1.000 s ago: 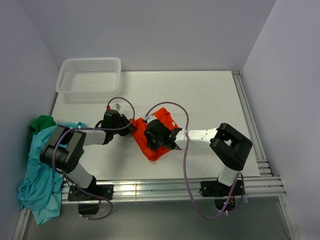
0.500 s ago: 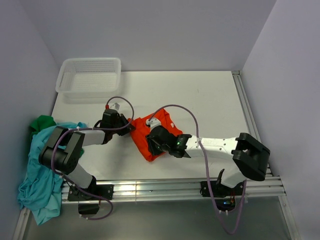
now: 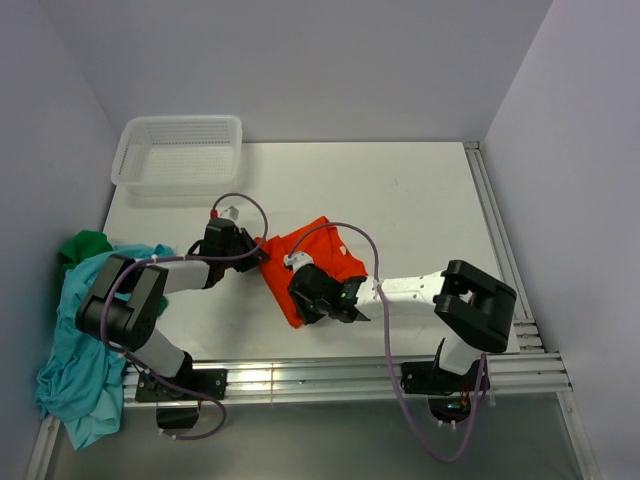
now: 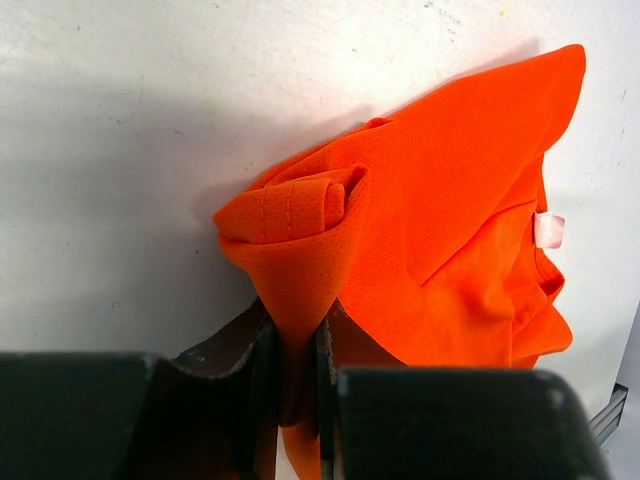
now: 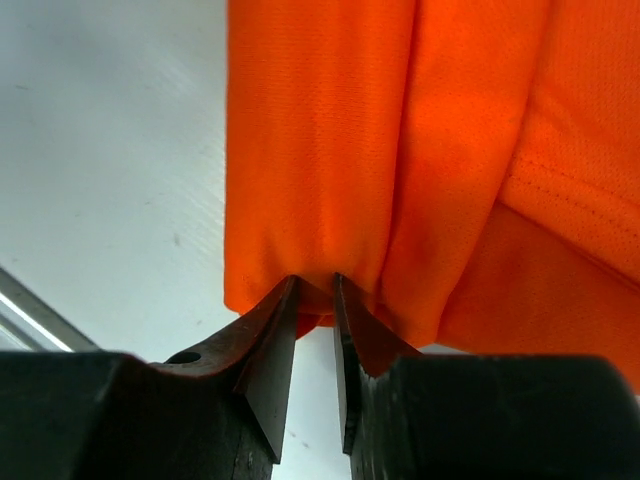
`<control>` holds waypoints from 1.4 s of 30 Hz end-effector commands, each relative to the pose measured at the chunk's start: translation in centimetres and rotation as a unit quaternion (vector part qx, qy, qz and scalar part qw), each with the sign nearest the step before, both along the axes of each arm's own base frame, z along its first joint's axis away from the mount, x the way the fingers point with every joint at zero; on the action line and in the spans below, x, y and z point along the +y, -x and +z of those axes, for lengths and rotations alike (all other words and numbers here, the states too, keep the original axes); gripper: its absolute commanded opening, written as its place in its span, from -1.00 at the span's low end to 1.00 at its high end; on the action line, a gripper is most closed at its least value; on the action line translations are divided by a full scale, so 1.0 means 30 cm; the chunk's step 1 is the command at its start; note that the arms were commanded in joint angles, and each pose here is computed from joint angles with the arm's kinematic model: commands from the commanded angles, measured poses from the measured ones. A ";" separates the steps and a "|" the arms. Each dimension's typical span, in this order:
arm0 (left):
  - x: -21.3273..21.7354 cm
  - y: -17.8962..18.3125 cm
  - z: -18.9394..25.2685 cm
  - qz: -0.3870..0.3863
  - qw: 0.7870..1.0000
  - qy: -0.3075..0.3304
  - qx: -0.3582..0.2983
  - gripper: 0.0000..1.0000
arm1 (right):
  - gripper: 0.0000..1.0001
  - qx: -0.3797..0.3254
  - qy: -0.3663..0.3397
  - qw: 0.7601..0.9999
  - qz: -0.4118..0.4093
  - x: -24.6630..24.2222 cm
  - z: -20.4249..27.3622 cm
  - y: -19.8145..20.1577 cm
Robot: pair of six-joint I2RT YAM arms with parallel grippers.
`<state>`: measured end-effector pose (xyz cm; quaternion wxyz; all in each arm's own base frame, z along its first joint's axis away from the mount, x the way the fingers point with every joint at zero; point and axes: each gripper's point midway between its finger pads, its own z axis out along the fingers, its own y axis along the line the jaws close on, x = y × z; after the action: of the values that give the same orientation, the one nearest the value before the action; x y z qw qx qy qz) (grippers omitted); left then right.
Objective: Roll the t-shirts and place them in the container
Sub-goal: Roll the tshirt
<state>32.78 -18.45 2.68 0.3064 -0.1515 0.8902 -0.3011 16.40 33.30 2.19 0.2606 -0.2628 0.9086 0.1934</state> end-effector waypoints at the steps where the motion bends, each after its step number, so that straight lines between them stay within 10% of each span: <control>1: 0.001 -0.027 0.050 -0.002 1.000 -0.010 -0.023 -0.99 | -0.43 0.001 0.007 1.000 0.007 -0.006 -0.023 0.041; 18: -0.008 0.018 0.069 -0.001 0.999 -0.015 0.042 -0.99 | 0.23 -0.164 0.061 0.984 -0.013 0.098 0.277 -0.046; 42: -0.017 0.095 0.072 0.008 0.995 0.010 0.098 -0.99 | 0.28 -0.287 0.205 0.934 -0.061 0.261 0.144 -0.176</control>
<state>29.69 -18.04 3.21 0.2123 -0.1938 0.9201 -0.2660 20.64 40.25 5.34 0.4326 -0.3071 0.8443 -0.0762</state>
